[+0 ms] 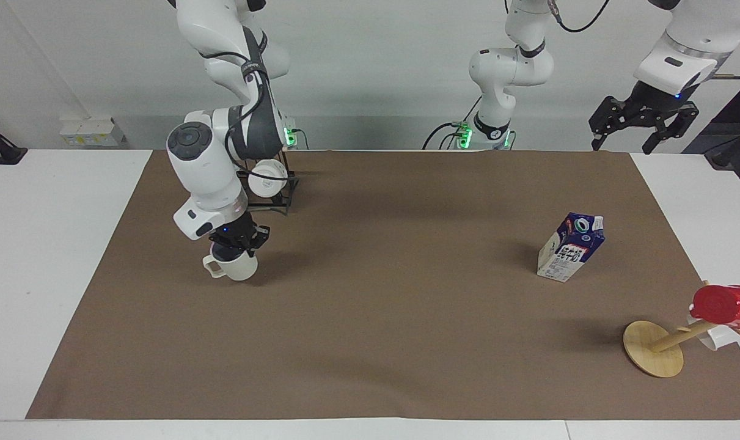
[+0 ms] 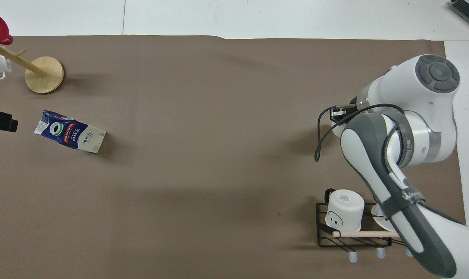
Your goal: Place cup and milk on table
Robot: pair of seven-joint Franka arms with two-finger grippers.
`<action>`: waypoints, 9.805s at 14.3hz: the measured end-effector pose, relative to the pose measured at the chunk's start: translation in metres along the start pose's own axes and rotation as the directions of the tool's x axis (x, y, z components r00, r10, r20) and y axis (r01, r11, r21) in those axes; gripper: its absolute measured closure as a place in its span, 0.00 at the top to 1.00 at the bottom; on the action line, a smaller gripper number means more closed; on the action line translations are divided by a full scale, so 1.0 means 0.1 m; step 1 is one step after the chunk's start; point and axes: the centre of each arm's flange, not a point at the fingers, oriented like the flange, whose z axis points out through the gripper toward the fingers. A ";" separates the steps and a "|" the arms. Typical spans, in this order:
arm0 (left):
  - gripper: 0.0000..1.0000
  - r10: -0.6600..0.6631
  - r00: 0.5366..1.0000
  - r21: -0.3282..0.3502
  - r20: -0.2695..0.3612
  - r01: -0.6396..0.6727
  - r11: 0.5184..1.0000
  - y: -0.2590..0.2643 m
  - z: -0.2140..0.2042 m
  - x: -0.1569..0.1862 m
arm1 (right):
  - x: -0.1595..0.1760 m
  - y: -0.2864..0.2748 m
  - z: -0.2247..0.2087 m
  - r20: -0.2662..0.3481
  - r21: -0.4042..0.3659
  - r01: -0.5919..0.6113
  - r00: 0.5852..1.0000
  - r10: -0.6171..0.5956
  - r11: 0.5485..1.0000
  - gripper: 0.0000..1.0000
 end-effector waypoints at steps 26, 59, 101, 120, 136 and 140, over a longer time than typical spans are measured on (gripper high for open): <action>1.00 0.006 1.000 0.000 -0.002 -0.006 1.000 0.00 -0.01 0.00 | -0.91 -3.05 0.54 -0.074 0.027 0.074 0.995 -0.071 0.997 0.04; 1.00 0.003 1.000 0.001 -0.004 -0.003 1.000 -0.24 0.44 0.09 | -0.81 -2.54 -0.20 -0.078 0.030 0.071 0.995 -0.068 0.997 1.00; 0.45 0.067 0.994 -0.004 -0.090 -0.067 0.998 0.73 1.83 0.33 | -0.93 1.19 -2.59 0.001 0.000 -0.115 0.993 0.115 0.993 1.00; 0.45 -0.091 0.993 -0.045 -0.073 0.088 0.995 3.19 2.14 0.03 | -1.03 1.20 -2.50 0.023 -0.030 -0.073 0.997 0.074 0.997 1.00; 1.00 -0.110 0.988 -0.030 -0.112 0.107 0.994 2.59 1.49 -0.02 | -1.04 1.22 -2.50 0.024 -0.030 -0.073 0.997 0.074 0.997 1.00; 1.00 -0.056 0.995 -0.004 -0.084 0.056 0.998 1.91 1.20 -0.10 | -1.04 1.23 -2.49 0.025 -0.029 -0.074 0.997 0.075 0.997 1.00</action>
